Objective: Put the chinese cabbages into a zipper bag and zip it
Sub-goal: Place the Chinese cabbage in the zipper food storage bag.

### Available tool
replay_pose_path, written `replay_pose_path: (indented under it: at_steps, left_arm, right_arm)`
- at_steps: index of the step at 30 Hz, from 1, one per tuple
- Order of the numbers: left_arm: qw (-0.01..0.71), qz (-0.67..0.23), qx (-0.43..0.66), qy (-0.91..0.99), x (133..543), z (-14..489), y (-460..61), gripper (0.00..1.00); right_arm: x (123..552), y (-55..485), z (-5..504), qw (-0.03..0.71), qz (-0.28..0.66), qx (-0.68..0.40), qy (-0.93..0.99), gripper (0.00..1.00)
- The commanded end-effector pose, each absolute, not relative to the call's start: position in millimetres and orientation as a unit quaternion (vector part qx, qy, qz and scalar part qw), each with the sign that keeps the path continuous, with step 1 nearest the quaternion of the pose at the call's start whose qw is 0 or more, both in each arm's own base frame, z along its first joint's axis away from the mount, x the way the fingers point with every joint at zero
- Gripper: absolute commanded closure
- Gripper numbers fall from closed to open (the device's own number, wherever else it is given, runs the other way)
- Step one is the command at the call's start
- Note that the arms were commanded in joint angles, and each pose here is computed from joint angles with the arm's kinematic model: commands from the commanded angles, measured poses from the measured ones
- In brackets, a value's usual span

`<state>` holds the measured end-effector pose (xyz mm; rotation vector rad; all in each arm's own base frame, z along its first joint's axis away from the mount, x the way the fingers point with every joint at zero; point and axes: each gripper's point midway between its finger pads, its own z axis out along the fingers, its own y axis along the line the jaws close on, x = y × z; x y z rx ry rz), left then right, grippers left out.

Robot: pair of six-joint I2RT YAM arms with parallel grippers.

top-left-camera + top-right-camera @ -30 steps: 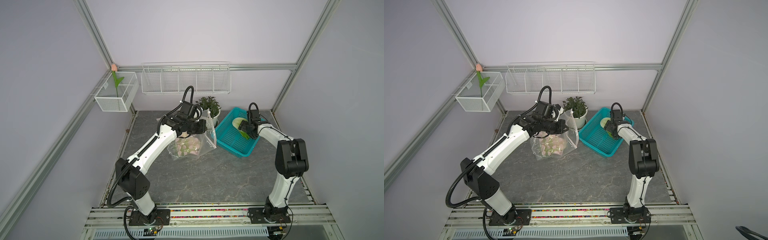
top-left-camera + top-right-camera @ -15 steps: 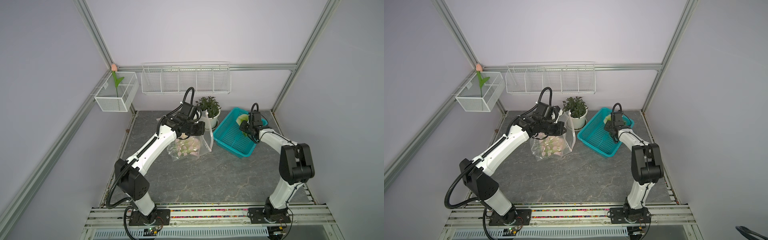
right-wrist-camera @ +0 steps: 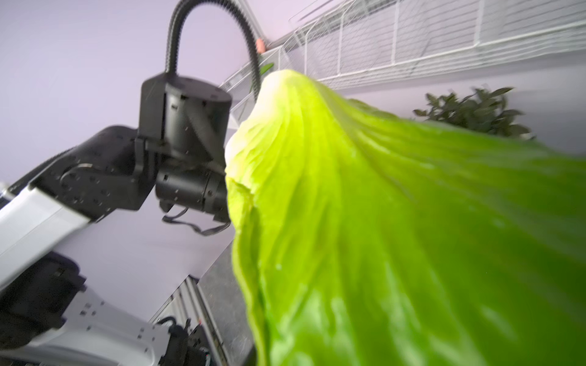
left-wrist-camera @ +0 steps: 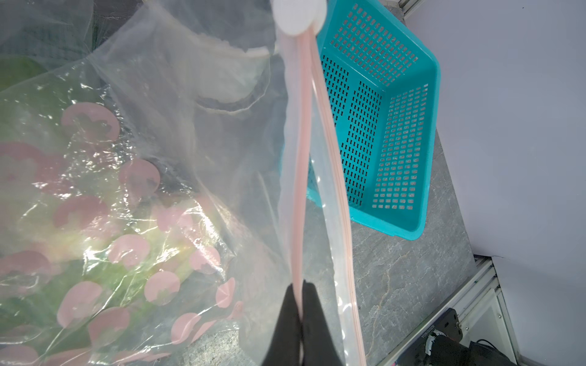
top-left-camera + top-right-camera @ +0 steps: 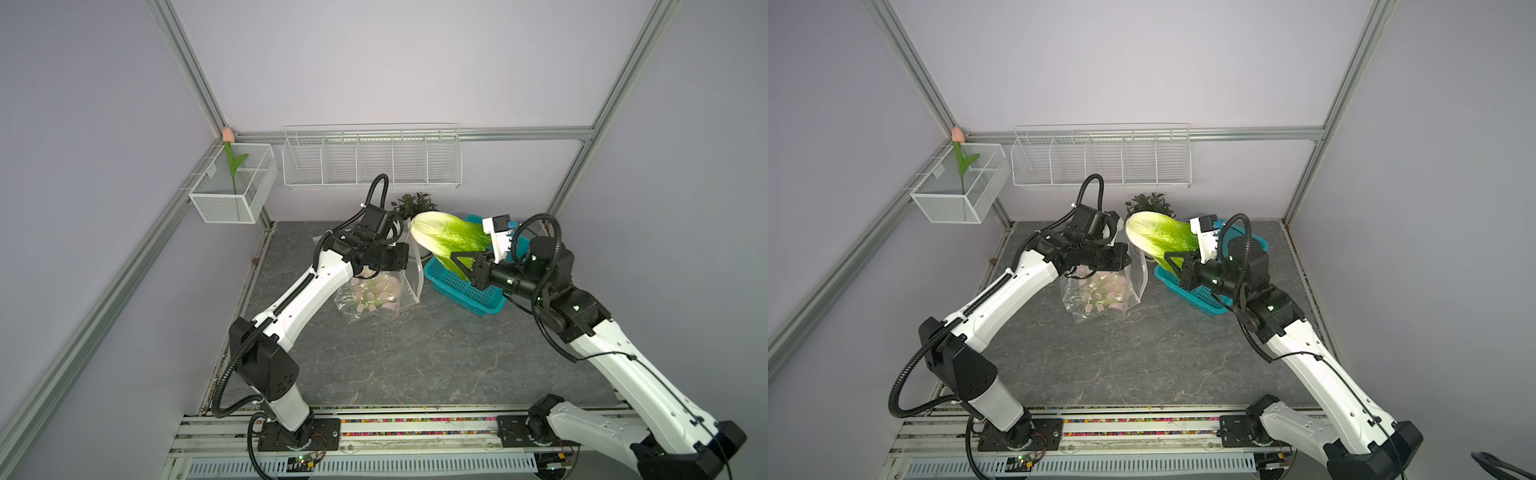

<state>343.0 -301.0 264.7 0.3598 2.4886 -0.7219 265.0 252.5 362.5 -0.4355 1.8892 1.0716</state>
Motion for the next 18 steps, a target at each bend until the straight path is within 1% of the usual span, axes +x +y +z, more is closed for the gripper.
replay_pose_path:
  at_steps: [1,7,9,11,14,18]
  left_arm:
    - [0.284,-0.268,0.134,0.911,339.3,283.7,-295.7,1.0]
    - [0.298,-0.261,0.126,0.909,335.7,291.0,-285.9,1.0]
    - [0.297,-0.267,0.125,0.908,335.2,291.3,-287.5,1.0]
    - [0.294,-0.277,0.125,0.906,334.7,291.9,-291.4,1.0]
    - [0.289,-0.292,0.134,0.902,330.5,294.9,-301.9,1.0]
    - [0.28,-0.292,0.176,0.898,315.2,296.7,-325.7,1.0]
  right_arm:
    - [256.8,267.3,302.7,0.367,0.436,-0.183,0.801,0.93]
    - [249.5,261.7,257.5,0.324,0.43,-0.191,0.821,0.93]
    - [244.3,261.6,249.0,0.308,0.429,-0.195,0.826,0.93]
    - [242.6,259.0,246.7,0.308,0.424,-0.193,0.829,0.93]
    - [242.3,253.7,243.1,0.309,0.382,-0.204,0.847,0.93]
    - [243.9,252.4,239.6,0.299,0.339,-0.197,0.87,0.93]
